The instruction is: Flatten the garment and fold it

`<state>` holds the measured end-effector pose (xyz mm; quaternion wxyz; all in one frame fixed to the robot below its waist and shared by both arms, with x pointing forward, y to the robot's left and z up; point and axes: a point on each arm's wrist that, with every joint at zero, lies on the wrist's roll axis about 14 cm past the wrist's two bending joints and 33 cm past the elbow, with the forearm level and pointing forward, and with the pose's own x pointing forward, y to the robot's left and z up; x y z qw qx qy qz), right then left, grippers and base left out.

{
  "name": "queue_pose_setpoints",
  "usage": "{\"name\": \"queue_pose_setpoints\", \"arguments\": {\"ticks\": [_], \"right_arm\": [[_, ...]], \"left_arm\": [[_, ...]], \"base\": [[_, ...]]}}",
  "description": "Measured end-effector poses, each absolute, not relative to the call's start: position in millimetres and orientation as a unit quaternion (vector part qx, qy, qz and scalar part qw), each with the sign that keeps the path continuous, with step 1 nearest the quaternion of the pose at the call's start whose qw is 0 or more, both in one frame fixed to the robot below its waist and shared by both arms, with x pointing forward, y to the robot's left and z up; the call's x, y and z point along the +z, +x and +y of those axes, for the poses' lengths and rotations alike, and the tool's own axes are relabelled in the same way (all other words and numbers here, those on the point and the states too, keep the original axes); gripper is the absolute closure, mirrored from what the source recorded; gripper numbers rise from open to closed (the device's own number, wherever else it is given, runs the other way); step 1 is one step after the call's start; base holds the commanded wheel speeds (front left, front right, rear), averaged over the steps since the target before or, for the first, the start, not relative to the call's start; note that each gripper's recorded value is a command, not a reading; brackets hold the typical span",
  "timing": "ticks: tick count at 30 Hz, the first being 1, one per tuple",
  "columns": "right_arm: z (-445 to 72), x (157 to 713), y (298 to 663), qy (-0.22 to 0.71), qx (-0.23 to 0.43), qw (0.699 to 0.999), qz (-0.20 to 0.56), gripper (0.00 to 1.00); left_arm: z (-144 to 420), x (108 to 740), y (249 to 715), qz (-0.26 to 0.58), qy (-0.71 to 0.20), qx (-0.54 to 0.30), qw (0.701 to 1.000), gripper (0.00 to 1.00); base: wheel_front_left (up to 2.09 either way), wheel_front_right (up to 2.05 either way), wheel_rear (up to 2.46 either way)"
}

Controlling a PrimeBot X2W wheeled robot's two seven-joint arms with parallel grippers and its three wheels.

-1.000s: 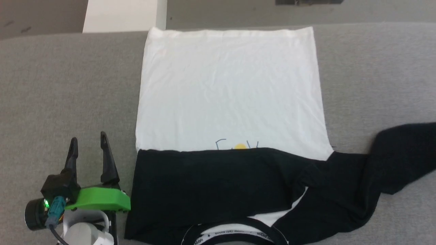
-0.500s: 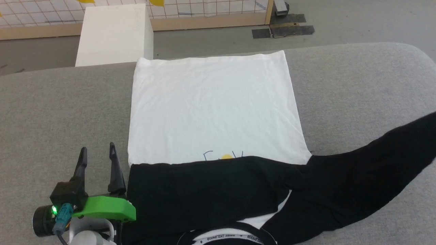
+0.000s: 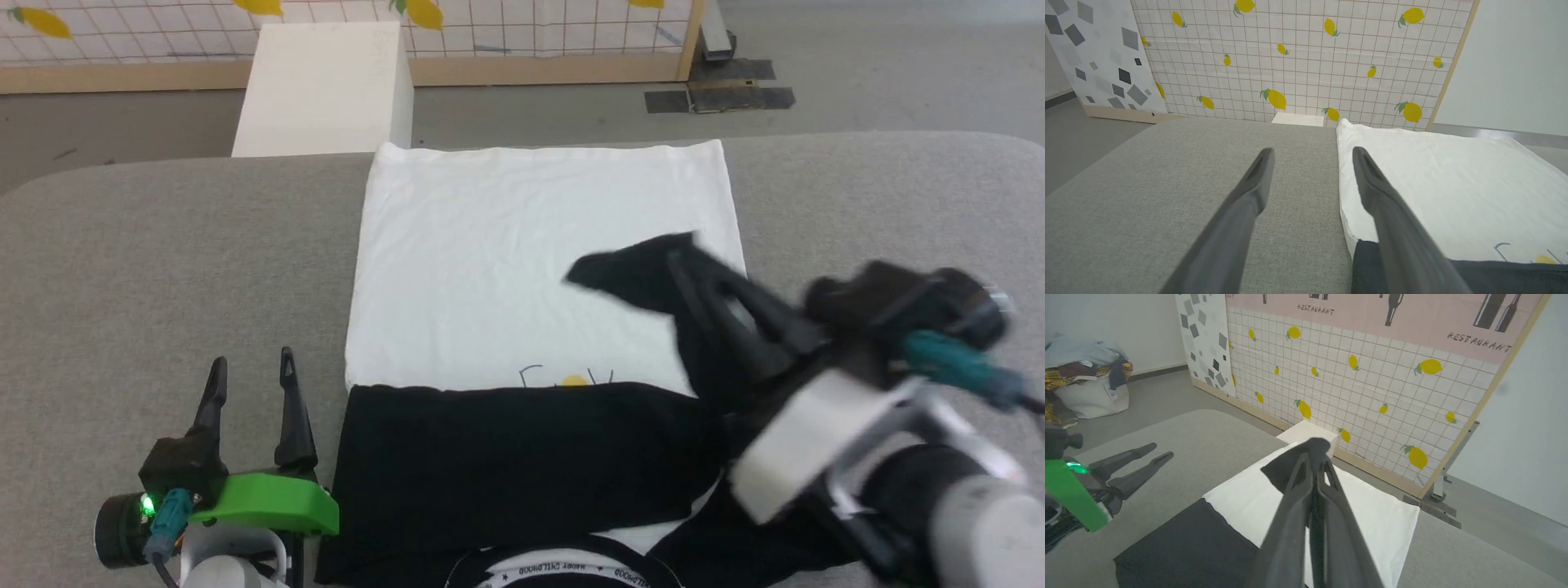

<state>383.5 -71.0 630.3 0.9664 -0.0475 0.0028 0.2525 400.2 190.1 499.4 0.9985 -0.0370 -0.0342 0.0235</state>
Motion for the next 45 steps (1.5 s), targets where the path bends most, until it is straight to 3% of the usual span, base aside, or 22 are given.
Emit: {"name": "queue_pose_setpoints", "arguments": {"ticks": [11, 26, 27, 28, 32, 37, 40, 45], "right_arm": [[47.9, 541.4, 375.2, -0.052, 0.407, 0.906, 0.103, 1.0], [96.7, 416.8, 366.6, -0.07, 0.489, 0.829, 0.261, 1.0], [97.4, 410.6, 364.5, -0.066, 0.491, 0.825, 0.273, 0.56], [99.1, 407.1, 362.1, -0.061, 0.494, 0.82, 0.281, 0.03], [103.4, 415.9, 362.7, -0.019, 0.495, 0.822, 0.28, 0.0], [98.1, 477.8, 390.9, 0.064, 0.469, 0.862, 0.181, 0.0], [69.4, 517.1, 410.9, 0.106, 0.42, 0.895, 0.106, 0.0], [-25.4, 552.2, 434.0, 0.097, 0.28, 0.955, 0.006, 0.0]], "left_arm": [[202.0, 492.9, 391.9, -0.024, -0.034, 0.042, 0.998, 0.0], [211.4, 466.2, 404.0, 0.012, -0.031, 0.064, 0.997, 0.0], [212.6, 464.9, 404.6, 0.013, -0.03, 0.067, 0.997, 0.0], [214.1, 463.6, 404.5, 0.015, -0.029, 0.07, 0.997, 0.0], [215.8, 463.2, 403.0, 0.017, -0.028, 0.073, 0.997, 0.0], [215.5, 469.1, 400.3, 0.009, -0.029, 0.073, 0.997, 0.0], [212.1, 470.5, 400.2, 0.008, -0.03, 0.063, 0.998, 0.0], [188.7, 479.9, 419.7, 0.004, -0.024, 0.006, 1.0, 0.0]], "base": [[0.0, 0.0, 0.0], [0.0, 0.0, 0.0], [0.0, 0.0, 0.0], [0.0, 0.0, 0.0], [0.0, 0.0, 0.0], [0.0, 0.0, 0.0], [0.0, 0.0, 0.0], [0.0, 0.0, 0.0]]}}
